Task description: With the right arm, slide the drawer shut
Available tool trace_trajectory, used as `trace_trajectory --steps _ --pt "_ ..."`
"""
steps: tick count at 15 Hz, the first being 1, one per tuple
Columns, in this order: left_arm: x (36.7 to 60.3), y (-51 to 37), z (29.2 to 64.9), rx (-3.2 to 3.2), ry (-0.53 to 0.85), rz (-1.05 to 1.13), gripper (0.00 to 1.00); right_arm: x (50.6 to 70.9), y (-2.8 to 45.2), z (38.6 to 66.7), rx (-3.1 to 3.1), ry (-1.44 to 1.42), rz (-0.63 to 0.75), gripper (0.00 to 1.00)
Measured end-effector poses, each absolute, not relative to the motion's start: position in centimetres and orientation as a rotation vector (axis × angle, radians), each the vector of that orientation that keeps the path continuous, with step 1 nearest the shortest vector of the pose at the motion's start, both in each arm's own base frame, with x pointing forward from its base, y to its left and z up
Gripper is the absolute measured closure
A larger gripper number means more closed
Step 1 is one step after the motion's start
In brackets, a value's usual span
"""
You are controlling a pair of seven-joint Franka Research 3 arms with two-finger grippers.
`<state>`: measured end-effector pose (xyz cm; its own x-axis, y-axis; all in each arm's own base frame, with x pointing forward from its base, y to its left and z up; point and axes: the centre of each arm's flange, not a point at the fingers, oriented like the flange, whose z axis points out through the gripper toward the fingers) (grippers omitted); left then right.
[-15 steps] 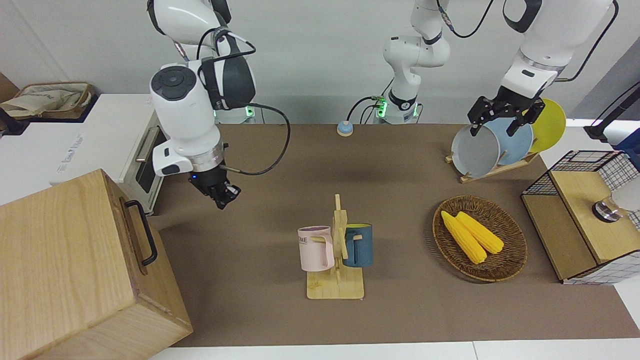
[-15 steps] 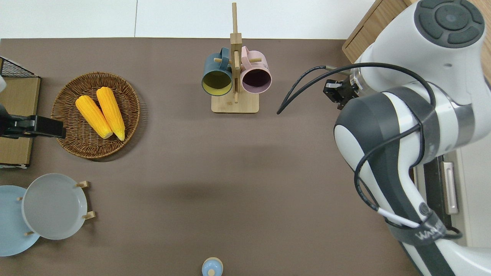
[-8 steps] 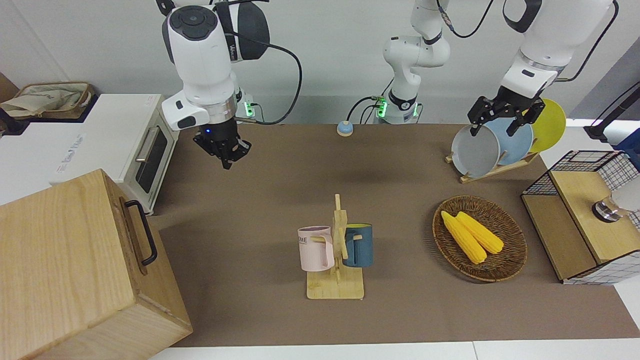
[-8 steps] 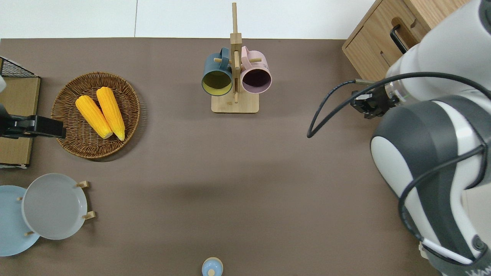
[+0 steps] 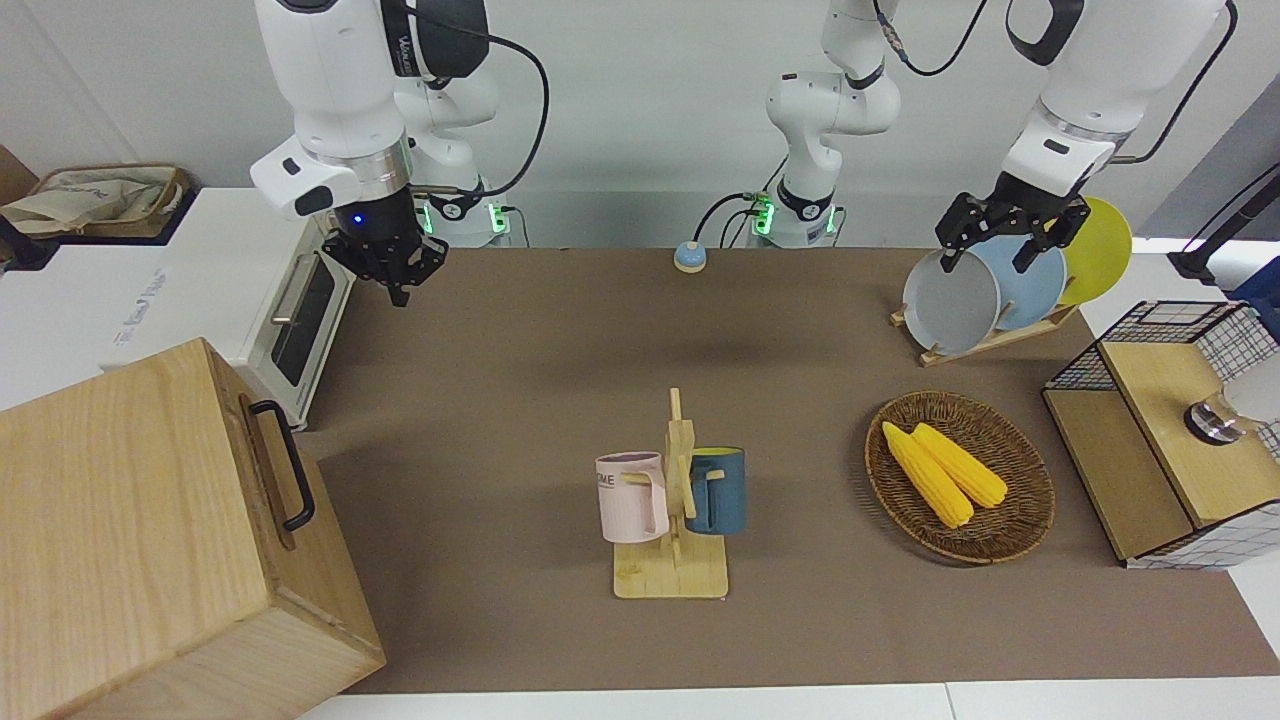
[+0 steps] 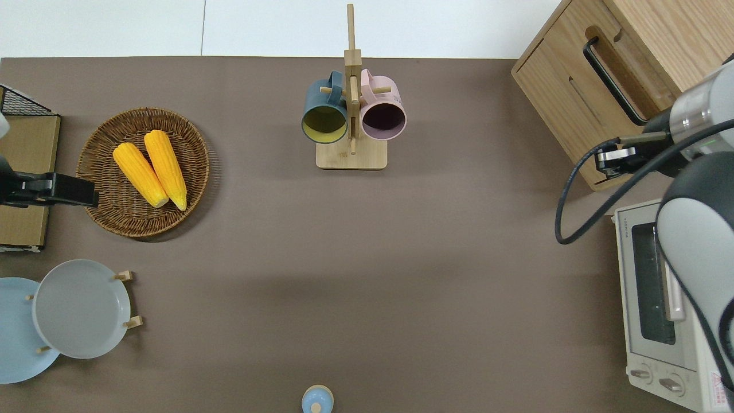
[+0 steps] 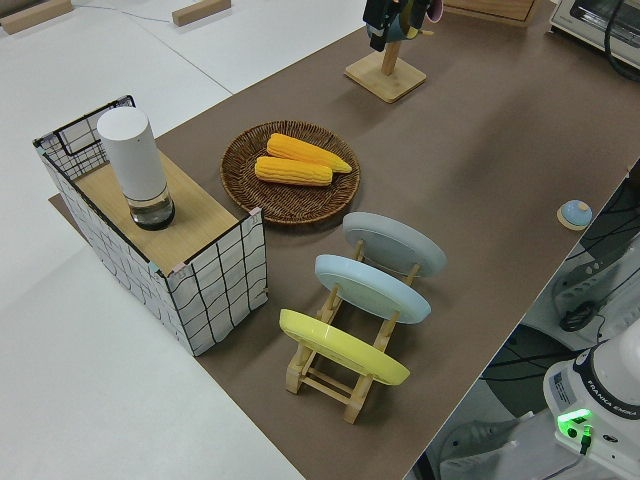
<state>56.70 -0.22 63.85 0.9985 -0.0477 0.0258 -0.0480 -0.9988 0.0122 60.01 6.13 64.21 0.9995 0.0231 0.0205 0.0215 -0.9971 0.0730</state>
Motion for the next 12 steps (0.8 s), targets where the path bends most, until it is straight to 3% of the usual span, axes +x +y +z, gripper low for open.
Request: trace_trajectory --steps 6,9,10,12 --pt "56.7 -0.2 63.9 3.128 -0.075 0.04 0.0 60.1 2.5 64.3 3.126 0.133 0.024 0.99" --pt "56.7 -0.2 63.9 3.128 -0.075 0.04 0.0 60.2 2.5 63.9 3.126 0.136 0.012 0.94" --pt "56.7 -0.2 63.9 3.128 -0.075 0.04 0.01 60.2 2.5 63.7 3.126 0.136 0.005 0.89" --pt "56.7 -0.2 63.9 3.128 -0.075 0.04 0.0 60.2 2.4 63.2 3.126 0.134 -0.011 0.7"
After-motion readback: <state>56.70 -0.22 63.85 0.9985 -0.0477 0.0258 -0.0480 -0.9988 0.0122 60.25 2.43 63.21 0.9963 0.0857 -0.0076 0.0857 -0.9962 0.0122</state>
